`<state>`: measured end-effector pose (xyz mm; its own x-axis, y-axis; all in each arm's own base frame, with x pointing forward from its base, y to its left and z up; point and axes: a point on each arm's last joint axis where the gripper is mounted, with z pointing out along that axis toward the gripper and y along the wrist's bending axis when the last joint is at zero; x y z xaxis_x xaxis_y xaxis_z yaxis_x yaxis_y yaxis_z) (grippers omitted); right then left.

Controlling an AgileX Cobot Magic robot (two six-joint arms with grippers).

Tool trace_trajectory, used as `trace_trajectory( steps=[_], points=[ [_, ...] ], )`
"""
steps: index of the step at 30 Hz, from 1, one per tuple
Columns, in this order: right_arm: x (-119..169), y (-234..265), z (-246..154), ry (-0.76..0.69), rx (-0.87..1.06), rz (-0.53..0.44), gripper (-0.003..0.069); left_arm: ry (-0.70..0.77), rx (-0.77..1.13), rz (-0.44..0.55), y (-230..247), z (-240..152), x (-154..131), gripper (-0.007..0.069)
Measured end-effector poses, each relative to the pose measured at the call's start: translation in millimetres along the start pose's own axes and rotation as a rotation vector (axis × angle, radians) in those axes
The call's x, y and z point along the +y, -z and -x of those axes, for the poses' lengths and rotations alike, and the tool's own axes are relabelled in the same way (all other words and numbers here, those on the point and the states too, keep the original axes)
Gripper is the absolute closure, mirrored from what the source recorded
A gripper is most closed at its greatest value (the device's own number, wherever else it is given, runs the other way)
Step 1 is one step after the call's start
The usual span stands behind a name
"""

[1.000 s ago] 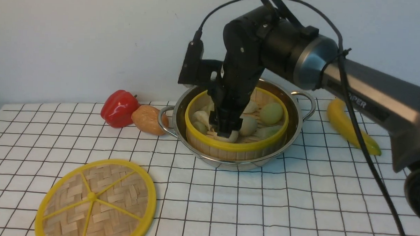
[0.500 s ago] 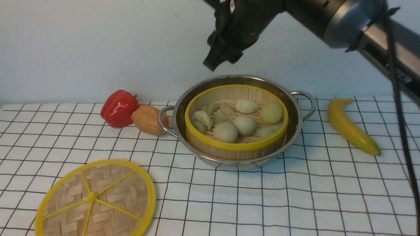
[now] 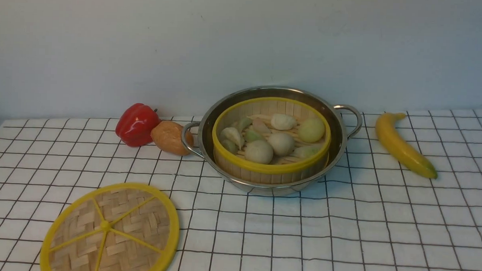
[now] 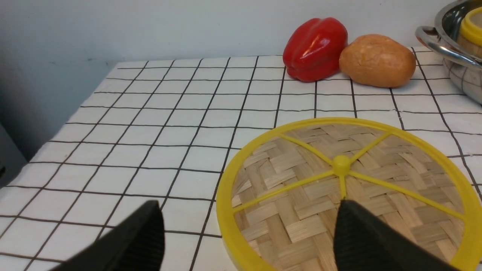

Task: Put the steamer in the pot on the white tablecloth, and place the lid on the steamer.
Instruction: 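Grasp the bamboo steamer lid lying on the table by its centre knob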

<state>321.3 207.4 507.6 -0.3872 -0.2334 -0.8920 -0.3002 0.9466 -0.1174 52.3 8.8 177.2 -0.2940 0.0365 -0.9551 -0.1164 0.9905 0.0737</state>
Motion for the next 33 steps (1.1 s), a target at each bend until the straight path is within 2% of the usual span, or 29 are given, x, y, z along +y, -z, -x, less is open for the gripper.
trace_trajectory(
  steps=[9,16,19,25,26,28,29,30,33],
  points=[
    [-26,63,18,-0.091,-0.129,-0.028,0.0663,0.0,0.0,0.0,0,0,0,0.0068],
    [-32,77,19,-0.066,-0.15,-0.036,0.0659,0.0,0.0,0.0,0,0,0,0.0068],
    [-39,89,5,-0.027,-0.107,-0.044,0.0657,0.0,0.0,0.0,0,0,0,0.0068],
    [-75,110,-54,-0.058,0.016,-0.115,0.065,0.0,0.0,0.0,0,0,0,0.0068],
    [-91,110,-84,-0.093,0.041,-0.157,0.0648,0.0,0.0,0.0,0,0,0,0.0068],
    [-99,110,-102,-0.119,0.044,-0.179,0.0646,0.0,0.0,0.0,0,0,0,0.0068],
    [-111,107,-136,-0.172,0.027,-0.21,0.0643,0.0,0.0,0.0,0,0,0,0.0068],
    [-114,107,-145,-0.185,0.036,-0.223,0.0642,0.0,0.0,0.0,0,0,0,0.0068],
    [-128,105,-216,-0.278,-0.02,-0.273,0.0632,0.0,0.0,0.0,0,0,0,0.0068]
  ],
)
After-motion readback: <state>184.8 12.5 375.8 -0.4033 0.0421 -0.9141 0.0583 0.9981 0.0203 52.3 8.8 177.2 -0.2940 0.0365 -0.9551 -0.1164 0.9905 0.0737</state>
